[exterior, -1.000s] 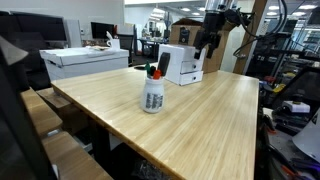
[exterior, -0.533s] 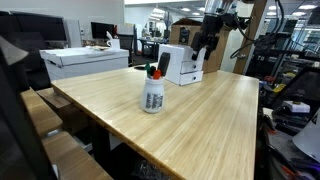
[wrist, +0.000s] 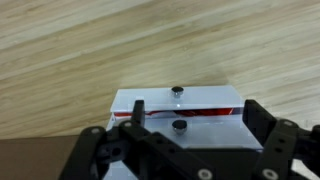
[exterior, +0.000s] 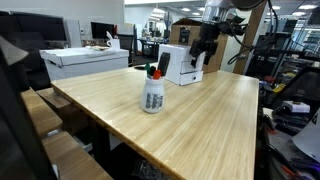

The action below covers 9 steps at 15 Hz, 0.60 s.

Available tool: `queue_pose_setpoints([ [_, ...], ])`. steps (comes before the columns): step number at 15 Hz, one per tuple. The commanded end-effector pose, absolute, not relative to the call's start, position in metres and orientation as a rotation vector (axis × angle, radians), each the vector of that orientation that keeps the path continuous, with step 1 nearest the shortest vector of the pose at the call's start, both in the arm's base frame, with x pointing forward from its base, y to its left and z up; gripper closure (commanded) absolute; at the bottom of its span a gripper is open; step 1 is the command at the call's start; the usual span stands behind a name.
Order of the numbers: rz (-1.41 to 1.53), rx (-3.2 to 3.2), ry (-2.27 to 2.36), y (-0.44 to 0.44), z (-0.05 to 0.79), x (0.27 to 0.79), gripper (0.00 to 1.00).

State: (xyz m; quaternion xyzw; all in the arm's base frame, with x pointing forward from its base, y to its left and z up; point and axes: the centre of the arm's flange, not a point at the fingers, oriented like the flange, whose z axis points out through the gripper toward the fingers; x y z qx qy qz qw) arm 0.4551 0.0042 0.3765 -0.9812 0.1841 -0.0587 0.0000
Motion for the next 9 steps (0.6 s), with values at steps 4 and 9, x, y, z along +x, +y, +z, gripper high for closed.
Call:
queue_pose_setpoints([
  [4,-0.244,-3.084,0.638,-0.002,0.355,0.462,0.0],
  [9,-0.249,-3.081,0.647,-0.004,0.35,0.464,0.32],
])
